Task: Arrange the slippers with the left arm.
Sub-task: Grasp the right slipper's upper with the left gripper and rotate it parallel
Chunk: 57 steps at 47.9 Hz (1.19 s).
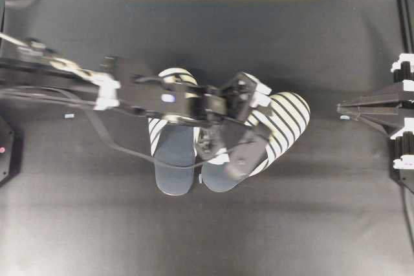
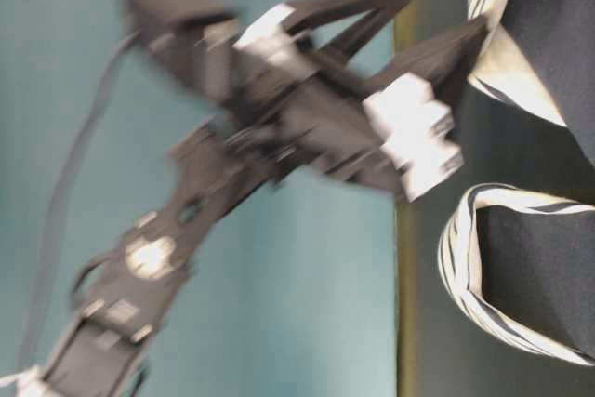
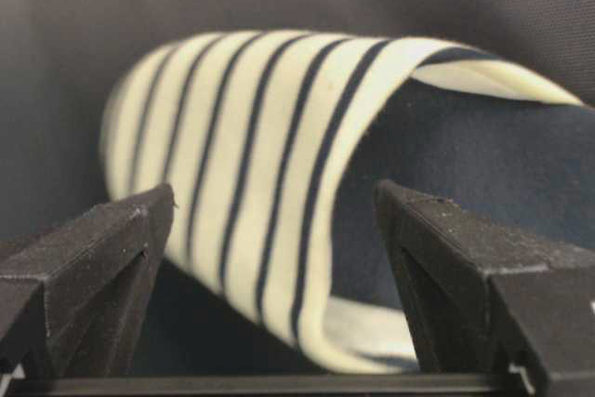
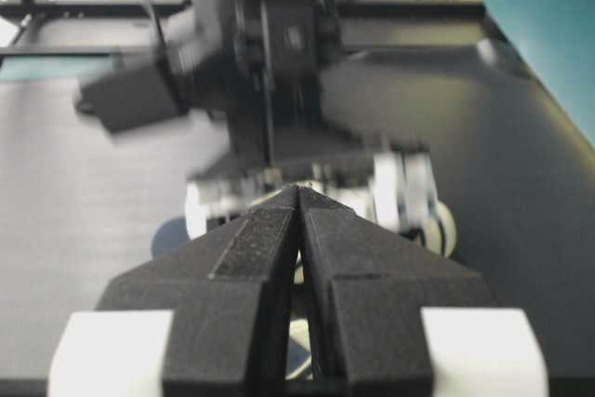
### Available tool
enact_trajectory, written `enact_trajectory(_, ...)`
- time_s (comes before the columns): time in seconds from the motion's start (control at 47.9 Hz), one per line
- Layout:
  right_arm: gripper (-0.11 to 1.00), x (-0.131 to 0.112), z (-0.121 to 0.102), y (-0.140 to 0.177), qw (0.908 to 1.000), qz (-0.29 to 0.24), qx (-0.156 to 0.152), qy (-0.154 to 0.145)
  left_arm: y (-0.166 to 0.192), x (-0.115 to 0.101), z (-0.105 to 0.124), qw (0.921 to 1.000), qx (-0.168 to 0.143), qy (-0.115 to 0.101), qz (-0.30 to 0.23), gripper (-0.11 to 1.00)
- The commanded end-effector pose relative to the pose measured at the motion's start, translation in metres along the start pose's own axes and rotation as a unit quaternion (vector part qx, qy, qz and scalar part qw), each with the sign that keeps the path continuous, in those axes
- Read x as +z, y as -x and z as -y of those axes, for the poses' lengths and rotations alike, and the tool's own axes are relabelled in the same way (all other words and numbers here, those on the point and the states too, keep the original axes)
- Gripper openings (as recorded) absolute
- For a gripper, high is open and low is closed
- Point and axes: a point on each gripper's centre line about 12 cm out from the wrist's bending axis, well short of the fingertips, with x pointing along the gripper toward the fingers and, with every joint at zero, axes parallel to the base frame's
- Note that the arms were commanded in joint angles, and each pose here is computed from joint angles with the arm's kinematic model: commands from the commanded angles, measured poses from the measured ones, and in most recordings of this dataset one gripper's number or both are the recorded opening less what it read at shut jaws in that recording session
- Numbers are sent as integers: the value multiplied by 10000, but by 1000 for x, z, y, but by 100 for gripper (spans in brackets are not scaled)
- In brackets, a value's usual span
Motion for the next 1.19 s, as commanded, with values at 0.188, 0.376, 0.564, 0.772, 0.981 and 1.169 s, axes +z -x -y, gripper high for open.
enact_trajectory(0.188,-1,1,1,-1,10000,16,-32,-24,-22,5,-8,9999,79,64,49,82)
enact_trajectory(0.376,-1,0,1,-1,10000,0,-32,-24,-21,5,-9,9999,71,124,57,52)
enact_trajectory(0.564,-1,0,1,-1,10000,0,-32,-24,-18,10,-12,9998,121,122,116,3)
enact_trajectory(0.772,-1,0,1,-1,10000,0,-32,-24,9,19,-32,9991,107,417,19,1)
enact_trajectory(0.981,-1,0,1,0,10000,8,-32,-24,48,24,-59,9829,51,1822,-241,1)
enact_trajectory(1.169,-1,0,1,0,10000,16,-32,-16,60,-2,-58,9571,-215,2741,-917,1)
